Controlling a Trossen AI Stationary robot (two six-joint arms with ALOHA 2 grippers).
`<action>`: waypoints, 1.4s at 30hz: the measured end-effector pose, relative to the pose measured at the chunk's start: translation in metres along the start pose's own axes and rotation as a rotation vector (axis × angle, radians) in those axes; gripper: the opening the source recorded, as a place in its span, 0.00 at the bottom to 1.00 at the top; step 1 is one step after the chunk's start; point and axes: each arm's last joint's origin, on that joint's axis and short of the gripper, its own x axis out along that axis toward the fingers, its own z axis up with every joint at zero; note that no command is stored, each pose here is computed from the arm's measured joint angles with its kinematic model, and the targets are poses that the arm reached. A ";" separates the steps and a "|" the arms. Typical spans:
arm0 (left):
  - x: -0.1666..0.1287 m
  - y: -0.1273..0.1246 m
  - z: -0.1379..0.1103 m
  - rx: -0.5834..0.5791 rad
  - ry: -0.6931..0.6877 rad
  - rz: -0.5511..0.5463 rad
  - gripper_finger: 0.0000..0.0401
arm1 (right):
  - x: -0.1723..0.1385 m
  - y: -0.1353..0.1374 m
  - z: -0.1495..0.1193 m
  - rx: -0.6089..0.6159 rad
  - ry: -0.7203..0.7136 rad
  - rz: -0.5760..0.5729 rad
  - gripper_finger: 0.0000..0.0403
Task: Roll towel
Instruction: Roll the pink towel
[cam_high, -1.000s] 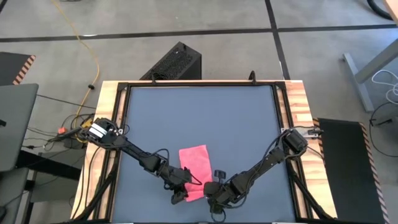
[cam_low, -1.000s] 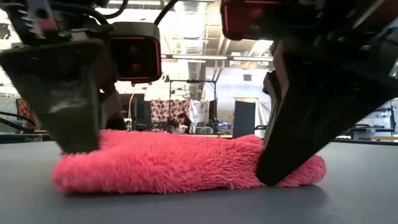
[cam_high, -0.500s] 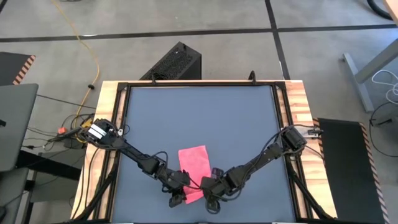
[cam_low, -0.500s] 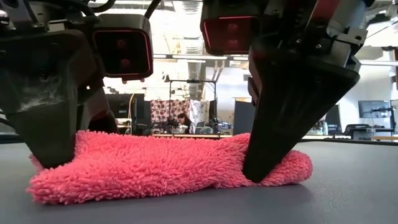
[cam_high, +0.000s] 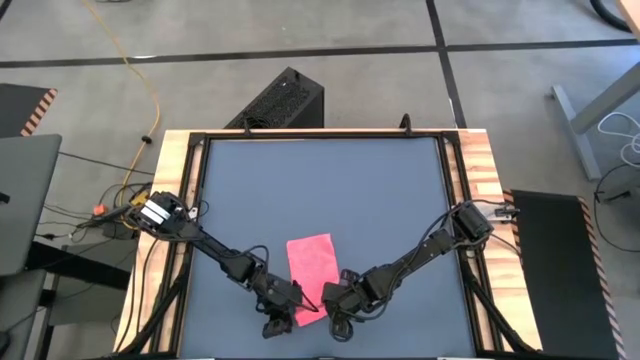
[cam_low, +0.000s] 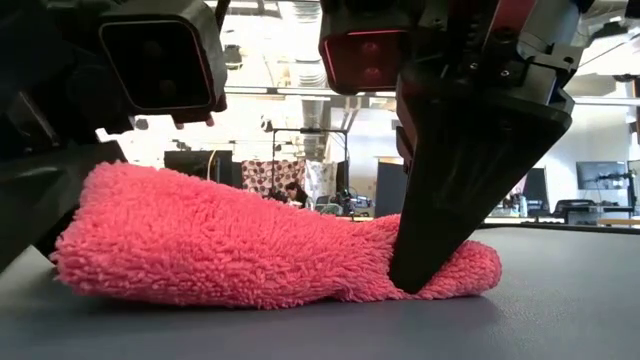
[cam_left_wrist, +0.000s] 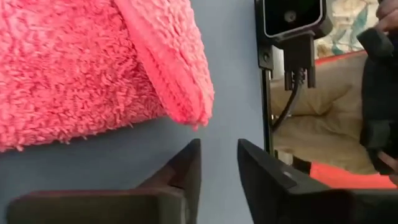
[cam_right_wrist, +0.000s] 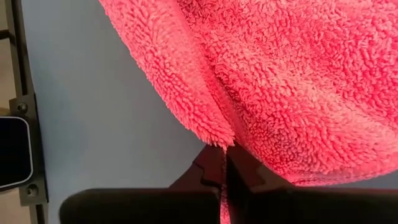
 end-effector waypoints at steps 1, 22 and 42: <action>0.000 0.000 0.000 0.000 -0.006 0.005 0.26 | 0.000 0.000 0.000 0.001 -0.001 -0.001 0.06; -0.028 -0.075 0.025 0.647 -0.069 0.594 0.34 | 0.001 -0.005 0.005 0.057 0.006 0.010 0.06; -0.009 -0.063 0.032 0.754 -0.033 0.493 0.34 | 0.001 -0.007 0.007 0.090 -0.015 -0.008 0.06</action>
